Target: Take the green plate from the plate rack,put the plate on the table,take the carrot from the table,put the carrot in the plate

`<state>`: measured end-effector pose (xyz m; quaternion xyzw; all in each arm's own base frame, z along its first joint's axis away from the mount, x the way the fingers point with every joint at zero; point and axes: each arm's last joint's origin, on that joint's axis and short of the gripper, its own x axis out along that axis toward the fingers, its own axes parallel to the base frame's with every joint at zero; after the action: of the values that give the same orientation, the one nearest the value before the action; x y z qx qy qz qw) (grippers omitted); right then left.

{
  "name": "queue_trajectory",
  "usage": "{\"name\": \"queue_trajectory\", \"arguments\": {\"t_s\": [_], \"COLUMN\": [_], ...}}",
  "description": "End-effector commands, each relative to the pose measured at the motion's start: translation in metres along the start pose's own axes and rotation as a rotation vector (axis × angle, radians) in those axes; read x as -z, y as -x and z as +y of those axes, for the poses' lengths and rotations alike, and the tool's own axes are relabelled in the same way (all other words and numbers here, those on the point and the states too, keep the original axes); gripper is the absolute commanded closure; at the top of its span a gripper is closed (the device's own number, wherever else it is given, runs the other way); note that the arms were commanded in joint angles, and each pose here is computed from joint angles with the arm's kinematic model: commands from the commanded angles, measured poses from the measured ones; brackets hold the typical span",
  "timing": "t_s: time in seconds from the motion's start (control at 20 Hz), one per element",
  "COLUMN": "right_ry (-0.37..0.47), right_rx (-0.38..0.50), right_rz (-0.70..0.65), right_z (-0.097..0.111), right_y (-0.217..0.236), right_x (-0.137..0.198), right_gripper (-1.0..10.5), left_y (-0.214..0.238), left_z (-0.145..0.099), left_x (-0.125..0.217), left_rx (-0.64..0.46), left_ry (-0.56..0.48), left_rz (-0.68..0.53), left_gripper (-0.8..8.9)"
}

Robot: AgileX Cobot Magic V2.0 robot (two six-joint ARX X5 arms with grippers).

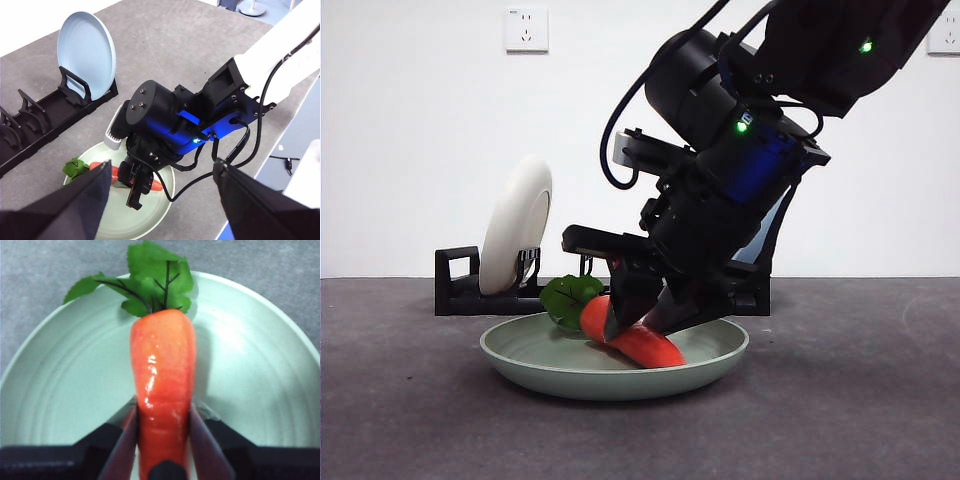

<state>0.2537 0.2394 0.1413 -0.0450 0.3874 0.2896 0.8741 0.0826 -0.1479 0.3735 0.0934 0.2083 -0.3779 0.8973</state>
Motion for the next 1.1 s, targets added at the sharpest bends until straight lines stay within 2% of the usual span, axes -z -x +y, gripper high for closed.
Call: {"name": "queue_trajectory", "arguments": {"t_s": [0.05, 0.1, 0.15, 0.35, 0.5, 0.65, 0.9, 1.05, 1.1], "right_ry": [-0.006, -0.006, -0.006, -0.007, -0.009, -0.010, -0.008, -0.007, -0.007], "right_rx": [0.011, 0.010, 0.010, -0.002, -0.022, -0.034, -0.139, -0.162, -0.162], "right_rz": [0.027, 0.027, 0.027, -0.025, -0.108, -0.129, 0.058, 0.109, 0.107], "right_z": [-0.001, -0.001, -0.001, 0.002, 0.005, 0.006, 0.001, -0.005, -0.008], "right_y": [-0.006, -0.006, -0.006, 0.010, 0.049, 0.107, 0.206, 0.251, 0.267], "right_x": [0.006, 0.006, 0.006, -0.006, -0.026, -0.035, -0.003, 0.021, 0.031], "right_gripper": [6.2, 5.4, 5.3, 5.3, 5.3, 5.4, 5.4, 5.5, 6.5], "left_y": [0.000, 0.000, 0.000, 0.000, 0.000, 0.000, 0.000, 0.001, 0.001], "left_z": [-0.001, -0.001, -0.001, -0.001, -0.001, 0.000, 0.000, 0.001, 0.001], "left_x": [0.000, 0.000, 0.000, 0.000, 0.000, 0.000, 0.006, 0.010, 0.012], "left_rx": [0.002, 0.001, 0.001, -0.001, -0.001, -0.001, -0.005, -0.010, -0.011], "left_ry": [0.006, 0.006, 0.005, 0.005, 0.005, 0.003, -0.013, -0.026, -0.032], "left_rz": [-0.005, -0.004, -0.004, -0.004, -0.004, 0.004, 0.057, 0.104, 0.125], "left_gripper": [4.68, 4.68, 4.68, 4.67, 4.68, 4.68, 4.68, 4.73, 5.08]}}
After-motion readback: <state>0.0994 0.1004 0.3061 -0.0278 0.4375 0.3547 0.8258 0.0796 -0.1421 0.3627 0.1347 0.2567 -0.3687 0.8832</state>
